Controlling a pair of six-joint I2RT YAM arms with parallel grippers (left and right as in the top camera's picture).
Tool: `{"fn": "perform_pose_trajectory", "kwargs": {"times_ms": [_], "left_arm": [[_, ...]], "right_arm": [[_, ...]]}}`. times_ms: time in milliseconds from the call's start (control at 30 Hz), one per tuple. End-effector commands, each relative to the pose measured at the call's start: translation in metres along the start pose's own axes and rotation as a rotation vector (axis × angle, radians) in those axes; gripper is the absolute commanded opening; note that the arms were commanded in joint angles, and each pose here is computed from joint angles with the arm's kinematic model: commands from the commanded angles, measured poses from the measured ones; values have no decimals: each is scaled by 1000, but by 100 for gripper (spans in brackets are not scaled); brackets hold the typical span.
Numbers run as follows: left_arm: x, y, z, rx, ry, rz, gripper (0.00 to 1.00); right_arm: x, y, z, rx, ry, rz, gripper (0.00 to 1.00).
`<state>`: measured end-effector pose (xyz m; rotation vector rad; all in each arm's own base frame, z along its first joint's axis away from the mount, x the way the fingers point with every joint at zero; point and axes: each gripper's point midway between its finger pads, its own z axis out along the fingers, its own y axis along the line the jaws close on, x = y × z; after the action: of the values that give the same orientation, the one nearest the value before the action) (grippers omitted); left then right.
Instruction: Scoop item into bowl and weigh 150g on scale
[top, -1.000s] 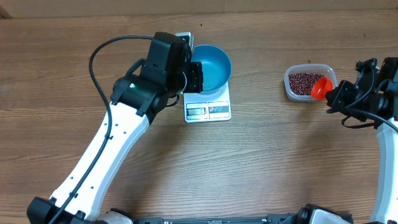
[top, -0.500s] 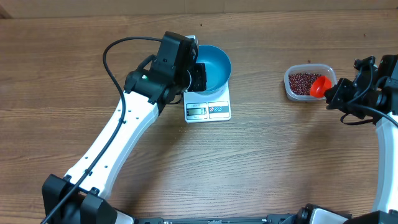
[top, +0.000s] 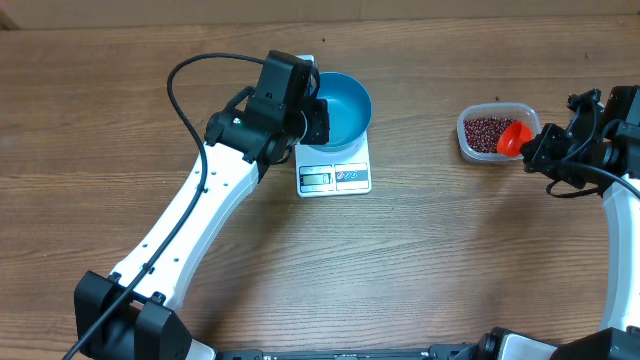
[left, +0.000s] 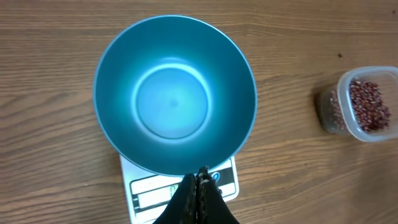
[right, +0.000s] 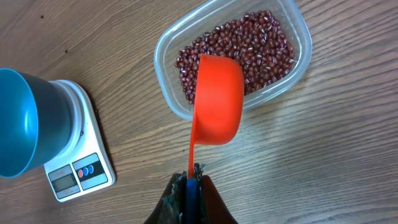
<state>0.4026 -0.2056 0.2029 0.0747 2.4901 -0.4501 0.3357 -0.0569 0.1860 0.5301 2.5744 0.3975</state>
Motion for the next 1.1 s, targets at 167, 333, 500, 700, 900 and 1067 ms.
{"fn": "perform_pose_trajectory", "kwargs": {"times_ms": [167, 333, 500, 700, 900, 1067], "left_arm": [[-10, 5, -2, -35, -26, 20, 10], [-8, 8, -2, -46, -19, 20, 32], [-8, 8, -2, -46, -17, 74, 51], [-8, 7, -2, -45, -14, 121, 69], [-8, 7, -2, -44, -15, 140, 78], [-8, 7, -2, -45, -15, 147, 88]], "right_arm": [[-8, 4, -5, -13, -25, -14, 4], [-8, 4, -5, -13, -25, -14, 4], [-8, 4, -5, -13, -25, -18, 4], [-9, 4, -5, -12, -29, -49, 4], [-10, 5, -5, -12, -33, -90, 4], [-21, 6, -6, -15, -77, -141, 4]]}}
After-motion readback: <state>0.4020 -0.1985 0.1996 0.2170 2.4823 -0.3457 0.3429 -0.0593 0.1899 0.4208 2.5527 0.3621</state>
